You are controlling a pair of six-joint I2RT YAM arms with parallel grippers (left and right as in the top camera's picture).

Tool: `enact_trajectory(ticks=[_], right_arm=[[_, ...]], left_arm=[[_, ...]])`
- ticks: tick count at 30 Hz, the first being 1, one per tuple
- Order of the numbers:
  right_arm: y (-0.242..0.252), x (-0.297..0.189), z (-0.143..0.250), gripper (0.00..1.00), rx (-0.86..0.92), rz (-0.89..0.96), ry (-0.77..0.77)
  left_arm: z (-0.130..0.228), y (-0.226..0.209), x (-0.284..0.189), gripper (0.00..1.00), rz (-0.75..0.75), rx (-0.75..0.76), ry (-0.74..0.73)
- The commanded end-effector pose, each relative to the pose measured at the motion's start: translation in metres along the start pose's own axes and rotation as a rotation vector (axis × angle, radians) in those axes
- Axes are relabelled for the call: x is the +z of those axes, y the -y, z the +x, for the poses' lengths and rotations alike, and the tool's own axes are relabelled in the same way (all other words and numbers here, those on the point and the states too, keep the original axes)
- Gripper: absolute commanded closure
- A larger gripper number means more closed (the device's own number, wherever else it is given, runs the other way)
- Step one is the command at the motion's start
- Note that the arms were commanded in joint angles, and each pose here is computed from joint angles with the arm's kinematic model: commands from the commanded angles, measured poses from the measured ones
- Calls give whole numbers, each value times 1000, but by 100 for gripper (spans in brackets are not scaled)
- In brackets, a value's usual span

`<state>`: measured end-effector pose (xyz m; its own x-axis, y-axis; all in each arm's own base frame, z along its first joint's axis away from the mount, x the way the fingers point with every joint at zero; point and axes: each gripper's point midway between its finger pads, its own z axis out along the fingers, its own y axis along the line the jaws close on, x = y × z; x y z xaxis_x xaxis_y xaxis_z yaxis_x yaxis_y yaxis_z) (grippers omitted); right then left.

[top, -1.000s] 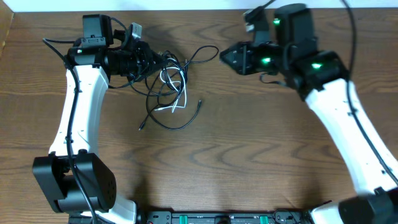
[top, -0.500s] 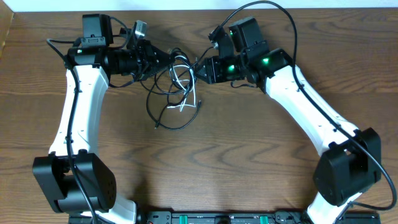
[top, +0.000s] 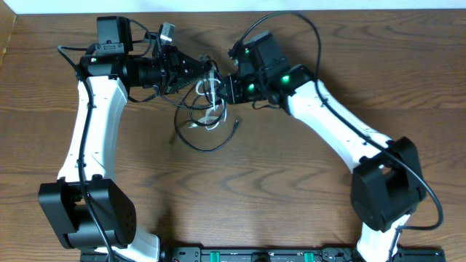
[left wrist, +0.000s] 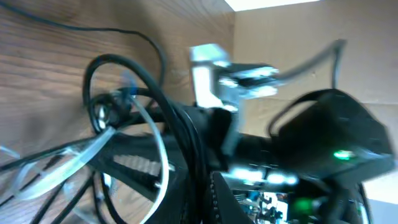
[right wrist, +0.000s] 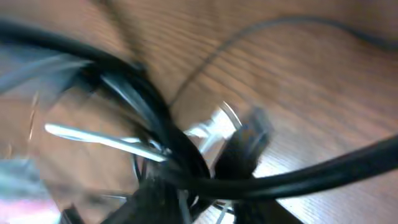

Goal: Untangle cables

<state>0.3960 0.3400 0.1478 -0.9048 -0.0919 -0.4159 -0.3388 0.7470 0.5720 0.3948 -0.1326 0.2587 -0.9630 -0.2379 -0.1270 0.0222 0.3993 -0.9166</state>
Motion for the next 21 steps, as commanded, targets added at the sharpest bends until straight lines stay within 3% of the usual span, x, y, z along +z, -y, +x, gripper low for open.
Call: enact_trajectory(ticks=[1,6,9,15,21], right_arm=[[71,5,3,76,195,317,46],[146,-34,10,78,306,608,60],[173,-53,16,81,360,679,37],[212,-81,22,78,449,743,9],[227,-92,24,78,425,692,-47]], left_arm=[[2,25,-9,93,103,57,-14],[-16,32,-35,93,99,119,86],[-25,37,-56,93,87,166,161],[-37,37,-97,93,-5,180,315],[-46,37,-135,93,-63,187,445]])
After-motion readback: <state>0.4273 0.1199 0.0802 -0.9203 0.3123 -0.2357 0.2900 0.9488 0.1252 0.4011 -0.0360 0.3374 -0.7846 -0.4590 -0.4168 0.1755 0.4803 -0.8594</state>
